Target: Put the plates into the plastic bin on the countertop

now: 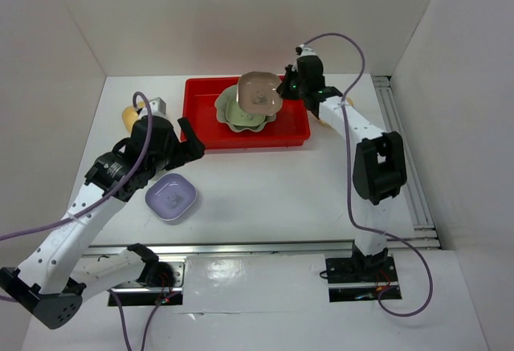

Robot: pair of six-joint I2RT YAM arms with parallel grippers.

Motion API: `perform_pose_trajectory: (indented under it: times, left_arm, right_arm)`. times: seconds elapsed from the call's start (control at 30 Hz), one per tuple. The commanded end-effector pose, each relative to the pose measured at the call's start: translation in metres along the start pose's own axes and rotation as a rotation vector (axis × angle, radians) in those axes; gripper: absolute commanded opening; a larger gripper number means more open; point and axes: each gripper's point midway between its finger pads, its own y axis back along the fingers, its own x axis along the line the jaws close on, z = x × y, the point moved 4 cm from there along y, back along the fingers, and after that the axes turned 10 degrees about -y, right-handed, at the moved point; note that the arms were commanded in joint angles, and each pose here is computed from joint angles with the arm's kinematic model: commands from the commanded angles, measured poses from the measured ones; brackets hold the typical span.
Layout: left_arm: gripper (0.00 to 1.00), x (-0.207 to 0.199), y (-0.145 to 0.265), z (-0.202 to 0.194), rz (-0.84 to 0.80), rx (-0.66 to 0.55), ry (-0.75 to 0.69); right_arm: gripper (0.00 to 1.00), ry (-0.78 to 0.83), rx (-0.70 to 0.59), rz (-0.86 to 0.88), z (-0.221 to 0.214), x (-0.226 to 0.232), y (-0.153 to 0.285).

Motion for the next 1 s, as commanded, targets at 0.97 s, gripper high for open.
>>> perform_pose_trajectory:
  times: [0.97]
  left_arm:
    - [1.00, 0.014, -0.001, -0.021, -0.044, -0.015, -0.128]
  right_arm:
    - [0.11, 0.004, -0.027, -0.101, -0.031, 0.011, -0.108]
